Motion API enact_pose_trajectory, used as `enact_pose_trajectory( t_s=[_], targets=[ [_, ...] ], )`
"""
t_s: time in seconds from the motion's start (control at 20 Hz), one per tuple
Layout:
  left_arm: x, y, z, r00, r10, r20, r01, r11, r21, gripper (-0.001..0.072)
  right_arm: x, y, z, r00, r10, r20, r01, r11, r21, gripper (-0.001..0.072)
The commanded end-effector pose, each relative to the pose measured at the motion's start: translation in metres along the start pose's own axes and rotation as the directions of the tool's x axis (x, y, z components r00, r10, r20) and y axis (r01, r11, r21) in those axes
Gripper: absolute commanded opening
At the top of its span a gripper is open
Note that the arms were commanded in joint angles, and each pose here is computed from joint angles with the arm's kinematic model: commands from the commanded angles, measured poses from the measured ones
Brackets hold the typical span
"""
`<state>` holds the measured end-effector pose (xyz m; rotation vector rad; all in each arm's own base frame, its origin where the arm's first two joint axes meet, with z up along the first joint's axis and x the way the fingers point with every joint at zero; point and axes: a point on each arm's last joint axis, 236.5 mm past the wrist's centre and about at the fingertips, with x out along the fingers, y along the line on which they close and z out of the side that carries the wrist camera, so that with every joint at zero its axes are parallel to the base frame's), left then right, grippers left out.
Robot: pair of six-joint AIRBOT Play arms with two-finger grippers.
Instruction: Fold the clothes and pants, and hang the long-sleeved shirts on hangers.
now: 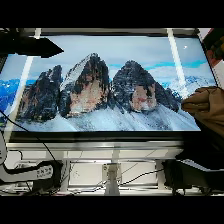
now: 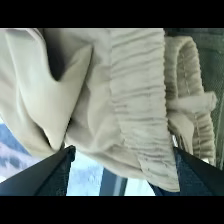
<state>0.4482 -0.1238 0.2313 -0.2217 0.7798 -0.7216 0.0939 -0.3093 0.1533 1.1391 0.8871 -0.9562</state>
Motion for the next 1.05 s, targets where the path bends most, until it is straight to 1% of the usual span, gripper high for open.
enact_pose_trajectory(
  t_s=[0.0,0.05,0.1,0.2,0.25,0.3,0.35,0.4,0.45,0.6,0.7,0.8,0.85,0.95,1.0],
  targets=[
    [0.000,0.000,0.000,1.000,0.001,-0.001,-0.001,1.000,-0.001,0.0022,-0.018,0.020,0.027,0.987,0.066,0.145,-0.068,0.998,0.013,0.0678],
    [0.000,0.000,0.000,1.000,0.001,0.000,-0.001,1.000,-0.001,0.0022,-0.029,0.037,0.038,0.972,0.126,0.200,-0.126,0.992,-0.013,0.0649],
    [0.000,0.000,0.000,1.000,0.001,-0.001,-0.001,1.000,-0.001,0.0022,-0.044,0.059,0.050,0.943,0.205,0.261,-0.199,0.979,-0.049,0.0530],
    [0.000,0.000,0.000,1.000,0.001,-0.001,-0.001,1.000,-0.001,0.0022,-0.082,0.105,0.067,0.856,0.373,0.359,-0.345,0.928,-0.140,0.0386],
    [0.000,0.000,0.000,1.000,0.001,-0.001,-0.001,1.000,-0.001,0.0022,-0.105,0.130,0.072,0.791,0.466,0.396,-0.413,0.885,-0.217,0.0257],
    [0.000,0.000,0.000,1.000,0.001,0.000,-0.001,1.000,-0.001,0.0022,-0.130,0.154,0.074,0.721,0.552,0.419,-0.464,0.833,-0.301,0.0162],
    [0.000,0.000,0.000,1.000,0.001,-0.001,-0.001,1.000,-0.001,0.0022,-0.152,0.173,0.073,0.661,0.614,0.430,-0.488,0.788,-0.375,0.0123],
    [0.000,0.000,0.000,1.000,0.001,0.000,-0.001,1.000,-0.001,0.0022,-0.169,0.187,0.070,0.622,0.649,0.437,-0.482,0.758,-0.440,0.0095],
    [0.000,0.000,0.000,1.000,0.001,-0.001,-0.001,1.000,-0.001,0.0022,-0.183,0.203,0.062,0.600,0.673,0.433,-0.444,0.730,-0.519,0.0022],
    [0.000,0.000,0.000,1.000,0.001,-0.001,-0.001,1.000,-0.001,0.0022,-0.218,0.257,0.036,0.532,0.738,0.415,-0.308,0.626,-0.716,0.0022],
    [0.000,0.000,0.000,1.000,0.001,-0.001,-0.001,1.000,-0.001,0.0022,-0.231,0.296,0.007,0.505,0.780,0.368,-0.214,0.527,-0.823,0.0022],
    [0.000,0.000,0.000,1.000,0.001,-0.001,-0.001,1.000,-0.001,0.0022,-0.228,0.335,-0.034,0.496,0.829,0.259,-0.229,0.412,-0.882,0.0022],
    [0.000,0.000,0.000,1.000,0.001,-0.001,-0.001,1.000,-0.001,0.0022,-0.221,0.351,-0.055,0.507,0.839,0.198,-0.237,0.356,-0.904,0.0021],
    [0.000,0.000,0.000,1.000,0.001,-0.001,-0.001,1.000,-0.001,0.0022,-0.196,0.380,-0.109,0.555,0.830,0.052,-0.249,0.226,-0.942,0.0022],
    [0.000,0.000,0.000,1.000,0.001,-0.001,-0.001,1.000,-0.001,0.0022,-0.178,0.391,-0.143,0.590,0.806,-0.039,-0.252,0.138,-0.958,0.0022]
  ],
)
